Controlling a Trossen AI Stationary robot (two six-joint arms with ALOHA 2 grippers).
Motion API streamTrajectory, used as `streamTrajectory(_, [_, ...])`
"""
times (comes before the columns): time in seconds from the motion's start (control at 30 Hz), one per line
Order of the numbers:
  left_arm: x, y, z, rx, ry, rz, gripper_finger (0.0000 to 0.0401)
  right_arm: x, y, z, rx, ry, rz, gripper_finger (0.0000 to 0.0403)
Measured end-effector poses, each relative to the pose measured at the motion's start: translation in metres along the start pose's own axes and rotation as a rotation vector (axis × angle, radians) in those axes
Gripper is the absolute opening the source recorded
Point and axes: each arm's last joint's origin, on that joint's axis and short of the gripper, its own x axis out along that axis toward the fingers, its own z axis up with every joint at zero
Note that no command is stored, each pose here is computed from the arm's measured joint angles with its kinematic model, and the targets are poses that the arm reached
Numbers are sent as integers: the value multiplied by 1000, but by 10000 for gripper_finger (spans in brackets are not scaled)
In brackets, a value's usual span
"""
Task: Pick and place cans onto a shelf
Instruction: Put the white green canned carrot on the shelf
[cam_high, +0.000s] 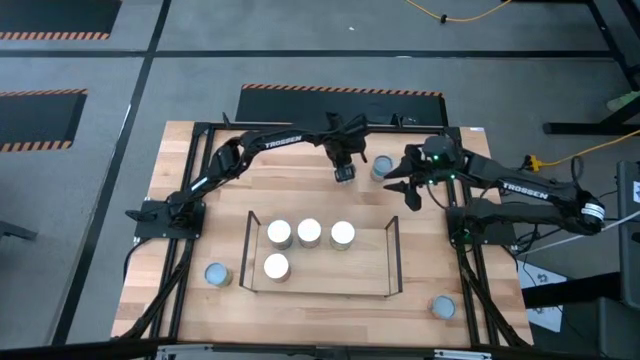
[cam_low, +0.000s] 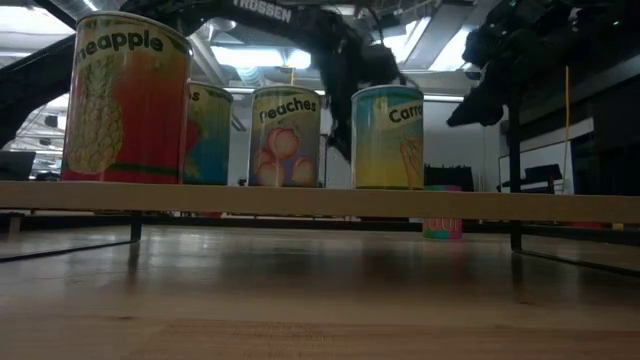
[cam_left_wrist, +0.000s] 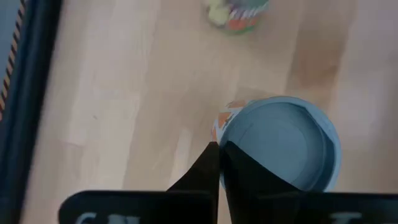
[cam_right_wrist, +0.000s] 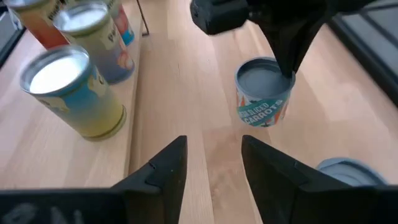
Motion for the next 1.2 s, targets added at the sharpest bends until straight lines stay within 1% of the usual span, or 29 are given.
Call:
streamTrajectory(0.03, [-5, -2, 2, 8, -7, -1, 2, -3, 1, 1, -4, -12, -2, 158])
streamTrajectory(0.1, [-21, -8, 4, 17, -62, 2, 2, -9, 3, 1, -10, -32, -7, 158])
streamTrajectory(0.17, [-41, -15, 5, 23, -97, 3, 2, -15, 5, 2, -18, -51, -24, 158])
streamTrajectory(0.2, [-53, -18, 5, 22, -110, 0, 2, -19, 6, 2, -22, -59, -34, 158])
streamTrajectory(0.3, [-75, -33, 6, 40, -130, -11, 1, -26, 8, 2, -28, -80, -70, 158])
streamTrajectory(0.5, [-114, -75, 0, 84, -179, -54, 1, -34, 11, 3, -35, -113, -76, 158])
streamTrajectory(0.63, [-128, -111, -5, 147, -196, -94, 1, -35, 11, 2, -11, -109, -75, 158])
streamTrajectory(0.73, [-140, -138, -9, 172, -215, -129, 0, -34, 11, 2, -10, -107, -74, 158])
streamTrajectory(0.9, [-146, -183, -20, 226, -202, -195, 0, -34, 11, 2, -10, -107, -73, 158])
streamTrajectory(1.03, [-152, -212, -29, 281, -199, -242, 0, -34, 11, 2, -10, -107, -73, 158])
streamTrajectory(1.13, [-154, -229, -35, 285, -196, -264, 0, -34, 11, 2, -5, -108, -72, 158])
streamTrajectory(1.2, [-151, -238, -39, 280, -189, -257, 0, -34, 11, 2, 14, -108, -66, 158])
